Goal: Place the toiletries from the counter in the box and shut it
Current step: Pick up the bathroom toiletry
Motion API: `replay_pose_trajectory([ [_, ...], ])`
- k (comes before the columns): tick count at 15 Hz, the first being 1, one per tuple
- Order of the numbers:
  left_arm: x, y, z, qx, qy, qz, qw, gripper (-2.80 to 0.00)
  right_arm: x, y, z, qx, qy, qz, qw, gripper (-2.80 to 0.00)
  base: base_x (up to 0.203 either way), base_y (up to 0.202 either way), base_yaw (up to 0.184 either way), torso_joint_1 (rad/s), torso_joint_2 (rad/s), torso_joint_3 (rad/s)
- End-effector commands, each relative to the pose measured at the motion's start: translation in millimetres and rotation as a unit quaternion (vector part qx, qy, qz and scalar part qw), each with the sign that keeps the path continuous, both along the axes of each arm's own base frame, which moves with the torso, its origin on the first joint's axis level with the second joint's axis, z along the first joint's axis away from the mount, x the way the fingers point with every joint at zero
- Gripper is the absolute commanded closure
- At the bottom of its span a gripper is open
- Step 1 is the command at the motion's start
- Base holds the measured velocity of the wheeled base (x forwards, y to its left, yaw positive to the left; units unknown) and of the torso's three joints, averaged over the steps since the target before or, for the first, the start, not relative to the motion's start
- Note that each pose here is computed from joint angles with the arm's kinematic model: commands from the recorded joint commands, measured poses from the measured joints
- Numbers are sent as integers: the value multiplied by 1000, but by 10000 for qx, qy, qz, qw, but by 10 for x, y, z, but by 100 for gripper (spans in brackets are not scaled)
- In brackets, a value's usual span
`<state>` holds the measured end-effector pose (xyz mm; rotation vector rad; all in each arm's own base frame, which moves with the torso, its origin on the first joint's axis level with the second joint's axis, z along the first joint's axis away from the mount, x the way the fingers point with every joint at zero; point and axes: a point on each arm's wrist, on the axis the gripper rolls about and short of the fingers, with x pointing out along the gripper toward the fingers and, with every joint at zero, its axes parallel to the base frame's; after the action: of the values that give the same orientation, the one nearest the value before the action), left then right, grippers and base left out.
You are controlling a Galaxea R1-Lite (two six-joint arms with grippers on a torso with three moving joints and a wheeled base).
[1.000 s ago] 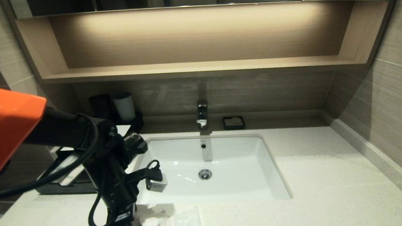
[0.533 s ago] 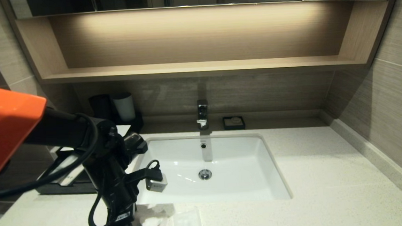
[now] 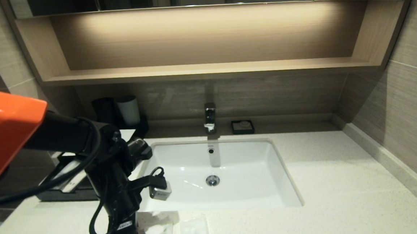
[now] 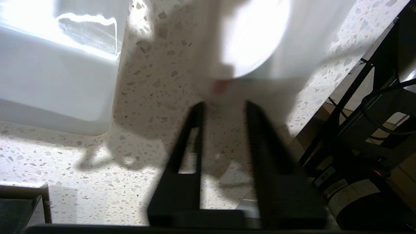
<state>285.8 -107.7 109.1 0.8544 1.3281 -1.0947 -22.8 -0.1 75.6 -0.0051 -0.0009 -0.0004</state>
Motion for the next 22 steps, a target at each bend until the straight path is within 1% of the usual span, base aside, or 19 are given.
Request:
replay_pose_trajectory([
  [1,-17,7,39,-19,-40,-20,10000,0,0,0,-4,2,-3,2,10000,0,0,0,0,0,0,0],
  [5,-43,44,144,-86,-206,25,9997,0,0,0,-4,-5,-3,2,10000,0,0,0,0,0,0,0],
  [8,-69,72,198,-100,-247,71,9996,0,0,0,-4,3,0,2,10000,0,0,0,0,0,0,0],
  [12,-65,247,338,-171,-476,354,9981,0,0,0,-4,2,-3,2,10000,0,0,0,0,0,0,0],
  [15,-156,317,420,-157,-459,402,9980,0,0,0,-4,2,0,2,10000,0,0,0,0,0,0,0],
  [18,-216,477,532,-168,-565,626,9963,0,0,0,-4,3,-3,2,10000,0,0,0,0,0,0,0],
  [22,-306,763,634,-118,-461,1114,9926,0,0,0,-4,3,0,2,10000,0,0,0,0,0,0,0],
])
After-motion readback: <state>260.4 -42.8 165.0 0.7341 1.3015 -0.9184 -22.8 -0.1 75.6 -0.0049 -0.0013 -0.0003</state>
